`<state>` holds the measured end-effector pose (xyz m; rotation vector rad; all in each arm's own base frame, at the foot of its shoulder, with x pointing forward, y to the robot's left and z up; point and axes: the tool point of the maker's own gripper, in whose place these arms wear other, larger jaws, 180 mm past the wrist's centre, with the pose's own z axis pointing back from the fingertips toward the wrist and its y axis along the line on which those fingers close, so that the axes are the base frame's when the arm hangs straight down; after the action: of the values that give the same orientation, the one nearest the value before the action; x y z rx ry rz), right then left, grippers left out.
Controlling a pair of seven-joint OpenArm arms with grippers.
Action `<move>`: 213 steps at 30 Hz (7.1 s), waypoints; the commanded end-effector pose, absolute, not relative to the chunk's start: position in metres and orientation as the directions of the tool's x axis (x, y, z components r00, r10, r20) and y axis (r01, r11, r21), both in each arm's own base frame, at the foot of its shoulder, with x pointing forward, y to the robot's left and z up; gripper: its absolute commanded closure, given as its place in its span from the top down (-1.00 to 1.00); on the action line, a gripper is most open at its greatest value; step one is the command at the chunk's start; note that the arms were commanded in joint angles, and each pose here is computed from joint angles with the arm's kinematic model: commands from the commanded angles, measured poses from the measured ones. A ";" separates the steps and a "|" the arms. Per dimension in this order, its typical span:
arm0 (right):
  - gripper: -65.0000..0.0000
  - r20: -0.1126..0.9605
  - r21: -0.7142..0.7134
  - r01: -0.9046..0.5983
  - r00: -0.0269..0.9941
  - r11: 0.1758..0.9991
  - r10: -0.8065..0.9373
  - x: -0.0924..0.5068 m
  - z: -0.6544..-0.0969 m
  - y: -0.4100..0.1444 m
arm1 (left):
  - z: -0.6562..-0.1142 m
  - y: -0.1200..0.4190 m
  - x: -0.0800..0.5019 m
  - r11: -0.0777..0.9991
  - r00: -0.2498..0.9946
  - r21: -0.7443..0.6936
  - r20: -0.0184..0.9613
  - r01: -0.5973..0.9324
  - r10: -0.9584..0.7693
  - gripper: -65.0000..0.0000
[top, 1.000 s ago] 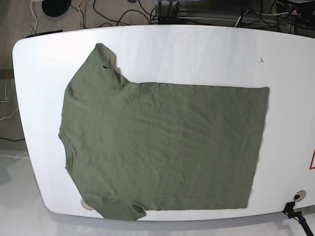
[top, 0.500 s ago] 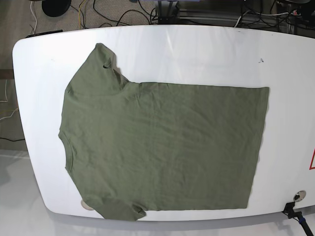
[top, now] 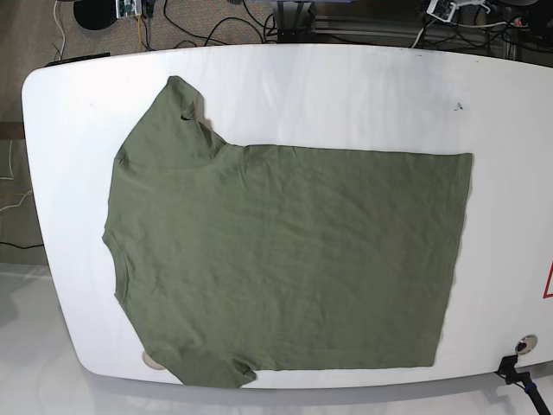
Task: Fold the T-shirt properly
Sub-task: 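Lower both grippers toward the shirt's shoulder corners, then grasp the shirt's shoulder corner nearest the right gripper, then lift the held shoulder corner with the right gripper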
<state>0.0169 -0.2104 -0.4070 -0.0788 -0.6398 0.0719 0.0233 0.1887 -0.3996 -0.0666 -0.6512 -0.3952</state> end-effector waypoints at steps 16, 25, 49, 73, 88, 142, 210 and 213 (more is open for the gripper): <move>-0.99 0.791 -0.061 -0.136 0.598 0.989 0.131 0.130 -0.318 -0.194 | -0.314 0.174 0.113 0.871 0.468 0.182 0.783 0.457 -0.410 -1.00; -0.93 0.803 -0.093 -0.087 0.582 0.992 0.126 0.184 -0.307 -0.227 | -0.293 0.182 0.172 0.889 0.359 0.232 0.852 0.394 -0.381 -1.00; -0.33 0.835 -0.087 -0.034 0.542 0.996 0.092 0.217 -0.308 -0.278 | -0.328 0.232 0.185 0.908 0.464 0.256 0.794 0.331 -0.393 -0.39; -0.30 0.764 0.158 -0.312 0.639 0.937 0.084 0.234 -0.379 -0.225 | -0.323 0.242 0.210 0.930 0.366 0.245 0.868 0.274 -0.336 0.34; -0.29 0.717 0.206 -0.278 0.695 0.938 0.049 0.220 -0.404 -0.230 | -0.326 0.244 0.215 0.935 0.375 0.244 0.866 0.259 -0.330 0.33; -1.00 0.711 0.276 -0.402 0.697 0.873 0.096 0.242 -0.421 -0.181 | -0.328 0.247 0.221 0.952 0.377 0.228 0.879 0.205 -0.292 0.28; -0.30 0.783 0.174 -0.349 0.616 0.921 0.085 0.264 -0.377 -0.176 | -0.324 0.247 0.250 0.956 0.382 0.241 0.878 0.168 -0.288 0.26; -0.30 0.787 0.187 -0.272 0.616 0.944 0.021 0.260 -0.377 -0.192 | -0.325 0.247 0.249 0.964 0.384 0.223 0.886 0.142 -0.261 0.26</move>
<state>0.2558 -0.1844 -0.3881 0.3123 -0.8447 0.1945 0.2449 0.2455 -0.3371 0.1096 -1.1016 -0.2712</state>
